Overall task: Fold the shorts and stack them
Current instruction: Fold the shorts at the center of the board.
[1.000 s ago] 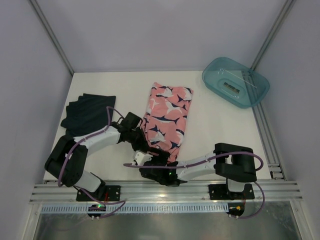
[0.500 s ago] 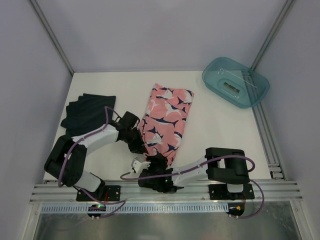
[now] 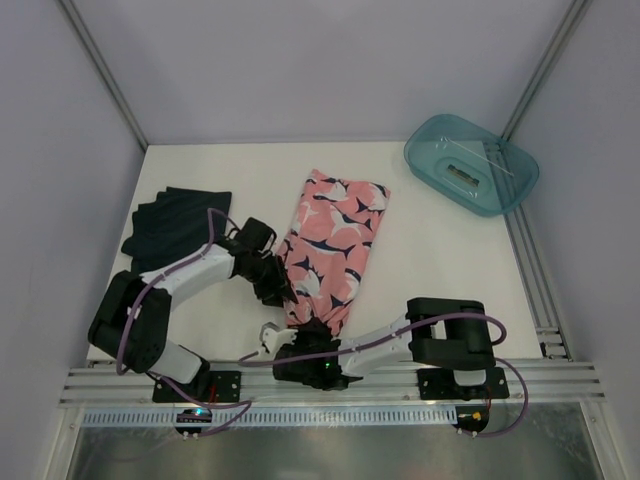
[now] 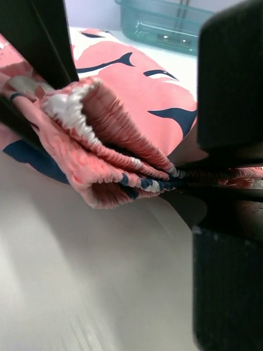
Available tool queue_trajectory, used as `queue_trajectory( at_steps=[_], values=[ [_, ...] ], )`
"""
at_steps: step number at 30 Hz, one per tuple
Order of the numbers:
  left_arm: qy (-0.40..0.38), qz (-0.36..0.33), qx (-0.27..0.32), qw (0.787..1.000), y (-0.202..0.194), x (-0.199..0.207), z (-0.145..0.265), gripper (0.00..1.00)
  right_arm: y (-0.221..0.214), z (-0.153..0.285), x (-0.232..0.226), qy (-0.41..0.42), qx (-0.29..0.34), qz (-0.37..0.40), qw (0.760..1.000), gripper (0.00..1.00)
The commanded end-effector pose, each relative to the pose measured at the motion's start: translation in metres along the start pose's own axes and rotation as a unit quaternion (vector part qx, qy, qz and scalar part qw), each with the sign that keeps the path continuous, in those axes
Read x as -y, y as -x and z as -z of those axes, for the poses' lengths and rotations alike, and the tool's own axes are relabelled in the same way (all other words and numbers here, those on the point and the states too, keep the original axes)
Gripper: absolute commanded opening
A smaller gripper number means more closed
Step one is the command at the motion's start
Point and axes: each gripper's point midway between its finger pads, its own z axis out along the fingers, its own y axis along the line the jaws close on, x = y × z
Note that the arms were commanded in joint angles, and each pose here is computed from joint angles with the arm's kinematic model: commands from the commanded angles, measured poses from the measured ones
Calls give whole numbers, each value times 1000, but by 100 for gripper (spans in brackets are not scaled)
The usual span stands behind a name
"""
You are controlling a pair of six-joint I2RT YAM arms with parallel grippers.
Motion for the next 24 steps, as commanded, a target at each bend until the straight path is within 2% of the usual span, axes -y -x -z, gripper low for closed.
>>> queue_trajectory(
  at_steps=[1, 2, 3, 5, 6, 7, 8, 9, 12, 13, 17, 24],
  values=[
    [-43, -19, 65, 997, 31, 23, 39, 37, 22, 23, -7, 55, 19, -26, 998, 4],
    [-38, -18, 90, 995, 43, 19, 47, 39, 28, 32, -7, 64, 20, -51, 996, 4],
    [-31, -1, 127, 991, 64, 11, 60, 41, 17, 38, -8, 78, -7, -34, 996, 4],
    [-6, -1, 197, 980, 91, 4, 92, 47, 34, 54, -3, 103, -11, -73, 992, 4],
    [-1, 0, 220, 975, 101, 1, 104, 47, 25, 62, 2, 115, -36, -56, 991, 4],
    [7, 12, 255, 967, 119, -3, 125, 48, 42, 74, 4, 142, -30, -73, 987, 4],
    [12, 9, 265, 964, 126, -7, 133, 48, 38, 84, 12, 152, -48, -70, 985, 4],
    [13, 21, 279, 960, 136, -13, 144, 49, 58, 96, 20, 171, -38, -89, 980, 4],
    [1, 25, 286, 958, 151, -15, 160, 50, 59, 115, 41, 180, -68, -77, 978, 4],
    [1, 36, 291, 956, 158, -21, 164, 50, 78, 124, 53, 190, -56, -95, 976, 4],
    [-9, 42, 286, 957, 167, -27, 162, 50, 86, 133, 91, 182, -78, -86, 976, 4],
    [-14, 46, 265, 963, 174, -34, 141, 49, 92, 96, 130, 178, -90, -97, 975, 4]
  ],
)
